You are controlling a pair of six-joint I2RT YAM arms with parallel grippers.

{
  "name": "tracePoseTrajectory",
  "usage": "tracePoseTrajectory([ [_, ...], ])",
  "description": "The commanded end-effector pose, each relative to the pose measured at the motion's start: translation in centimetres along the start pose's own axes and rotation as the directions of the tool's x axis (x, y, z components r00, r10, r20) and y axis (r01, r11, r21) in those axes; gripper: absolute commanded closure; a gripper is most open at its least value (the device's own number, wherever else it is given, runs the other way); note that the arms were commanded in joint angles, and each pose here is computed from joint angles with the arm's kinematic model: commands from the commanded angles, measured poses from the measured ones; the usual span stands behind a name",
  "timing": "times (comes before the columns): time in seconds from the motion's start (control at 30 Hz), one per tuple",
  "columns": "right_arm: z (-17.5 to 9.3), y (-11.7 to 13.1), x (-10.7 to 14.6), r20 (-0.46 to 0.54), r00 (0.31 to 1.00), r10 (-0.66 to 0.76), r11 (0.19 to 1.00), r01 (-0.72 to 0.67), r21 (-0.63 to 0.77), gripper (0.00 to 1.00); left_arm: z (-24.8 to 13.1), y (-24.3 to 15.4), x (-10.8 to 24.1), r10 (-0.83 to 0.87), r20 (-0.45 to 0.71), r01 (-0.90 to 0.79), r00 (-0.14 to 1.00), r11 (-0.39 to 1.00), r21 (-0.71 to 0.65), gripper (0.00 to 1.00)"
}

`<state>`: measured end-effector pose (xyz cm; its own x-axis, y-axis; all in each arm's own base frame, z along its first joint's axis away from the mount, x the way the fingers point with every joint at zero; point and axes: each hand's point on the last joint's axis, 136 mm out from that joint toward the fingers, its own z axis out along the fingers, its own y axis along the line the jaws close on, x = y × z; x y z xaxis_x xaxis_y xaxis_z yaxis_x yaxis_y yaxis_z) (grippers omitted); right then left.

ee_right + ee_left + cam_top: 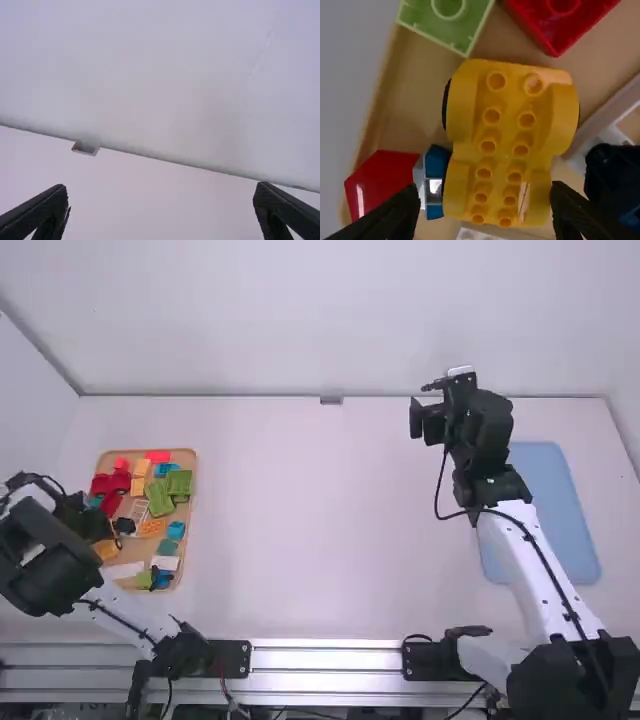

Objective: Assemble lego blocks to make yellow taxi

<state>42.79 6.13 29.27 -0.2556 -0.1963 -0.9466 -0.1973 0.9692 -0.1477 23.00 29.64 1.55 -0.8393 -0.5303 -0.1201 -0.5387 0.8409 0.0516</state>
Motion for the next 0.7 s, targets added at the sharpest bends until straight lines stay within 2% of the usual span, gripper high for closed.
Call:
tracePoseTrajectory([
  [0.0, -0.1, -0.1, -1.8, 0.036, 0.999, 0.005, 1.000, -0.005, 0.003, 0.02, 0.9, 0.2, 0.7, -0.002, -0.019, 0.002, 1.000, 1.000, 0.003, 0.32],
  [0.2, -0.1, -0.1, -1.7, 0.033, 0.999, 0.005, 1.000, -0.005, 0.003, 0.02, 1.9, 0.0, 0.0, 0.005, 0.028, -0.005, 1.000, 1.000, -0.008, 0.31],
  [0.37, -0.1, -0.1, -1.8, 0.037, 0.999, 0.005, 1.000, -0.005, 0.003, 0.02, 2.3, -1.5, -0.2, 0.031, 0.064, -0.036, 0.997, 0.997, 0.071, 0.29],
  [0.67, -0.1, -0.1, -1.9, 0.040, 0.999, 0.005, 1.000, -0.005, 0.004, 0.02, 0.2, -1.0, -1.6, -0.020, 0.066, 0.014, 0.998, 0.996, 0.084, 0.29],
])
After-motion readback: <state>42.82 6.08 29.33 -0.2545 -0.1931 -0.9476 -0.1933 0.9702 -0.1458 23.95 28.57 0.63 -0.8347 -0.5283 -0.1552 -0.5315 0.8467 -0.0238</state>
